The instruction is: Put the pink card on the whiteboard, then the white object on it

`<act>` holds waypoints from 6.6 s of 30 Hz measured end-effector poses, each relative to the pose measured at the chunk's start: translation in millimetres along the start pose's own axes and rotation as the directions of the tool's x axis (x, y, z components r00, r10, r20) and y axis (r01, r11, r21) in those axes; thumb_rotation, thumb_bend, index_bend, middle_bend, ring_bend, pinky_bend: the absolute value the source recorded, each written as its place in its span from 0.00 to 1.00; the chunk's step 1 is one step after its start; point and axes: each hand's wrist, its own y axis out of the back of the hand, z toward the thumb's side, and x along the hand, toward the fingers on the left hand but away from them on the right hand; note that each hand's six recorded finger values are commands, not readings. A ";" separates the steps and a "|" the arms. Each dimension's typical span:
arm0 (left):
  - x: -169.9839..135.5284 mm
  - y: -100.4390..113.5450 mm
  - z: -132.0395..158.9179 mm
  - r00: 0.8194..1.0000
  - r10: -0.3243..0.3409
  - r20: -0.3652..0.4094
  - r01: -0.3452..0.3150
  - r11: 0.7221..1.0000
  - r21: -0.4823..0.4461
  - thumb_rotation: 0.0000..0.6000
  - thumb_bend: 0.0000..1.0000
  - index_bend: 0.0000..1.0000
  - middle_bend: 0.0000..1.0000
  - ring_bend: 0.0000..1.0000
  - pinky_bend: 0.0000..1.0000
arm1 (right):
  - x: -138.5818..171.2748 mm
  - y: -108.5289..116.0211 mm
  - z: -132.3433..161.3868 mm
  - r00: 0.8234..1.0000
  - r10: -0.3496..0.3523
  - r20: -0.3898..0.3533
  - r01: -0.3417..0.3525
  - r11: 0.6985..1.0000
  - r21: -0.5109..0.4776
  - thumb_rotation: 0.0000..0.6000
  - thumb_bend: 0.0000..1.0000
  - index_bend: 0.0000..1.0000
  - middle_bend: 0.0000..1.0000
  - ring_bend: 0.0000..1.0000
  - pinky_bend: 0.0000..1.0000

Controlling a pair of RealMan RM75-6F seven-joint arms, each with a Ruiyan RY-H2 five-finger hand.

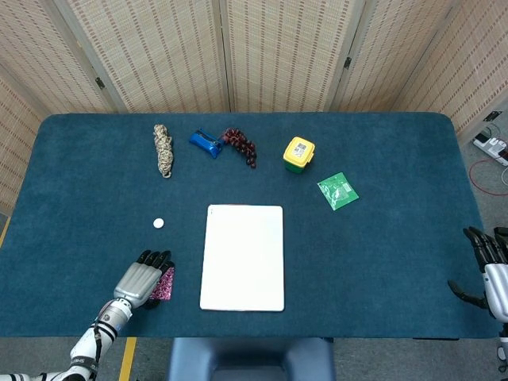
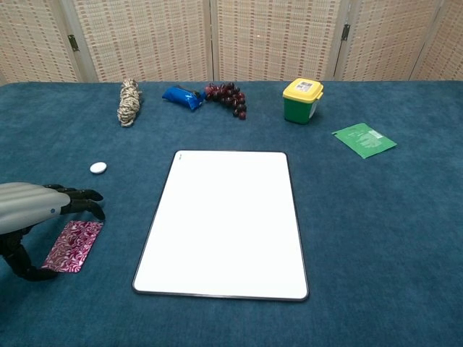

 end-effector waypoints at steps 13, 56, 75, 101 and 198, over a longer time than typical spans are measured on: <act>1.4 -0.9 -3.1 1.000 0.017 -0.014 -0.017 1.000 -0.016 1.00 0.29 0.24 0.00 0.00 0.00 | 2.2 -0.5 -0.3 1.000 0.000 0.003 0.000 1.000 -0.001 1.00 0.23 0.04 0.10 0.10 0.00; 53.6 97.7 129.5 0.917 0.172 0.361 -0.257 0.945 0.201 1.00 0.30 0.22 0.00 0.00 0.00 | 9.5 9.3 0.8 1.000 -0.018 0.021 0.018 1.000 0.011 1.00 0.23 0.04 0.10 0.10 0.00; 73.7 111.3 106.7 0.950 0.192 0.245 -0.231 0.962 0.145 1.00 0.30 0.21 0.00 0.00 0.00 | 9.4 9.7 1.6 1.000 -0.018 0.019 0.018 1.000 0.010 1.00 0.23 0.04 0.10 0.10 0.00; 128.5 99.9 -42.3 0.983 0.155 -0.097 -0.151 0.987 0.050 1.00 0.36 0.35 0.03 0.00 0.00 | 14.9 10.4 8.7 1.000 -0.024 0.010 0.024 1.000 0.017 1.00 0.23 0.04 0.10 0.10 0.00; 82.5 99.6 121.7 0.893 0.241 0.379 -0.315 0.938 0.144 1.00 0.42 0.53 0.10 0.00 0.00 | 13.3 9.9 12.3 1.000 -0.020 0.009 0.020 1.000 0.018 1.00 0.23 0.04 0.10 0.10 0.00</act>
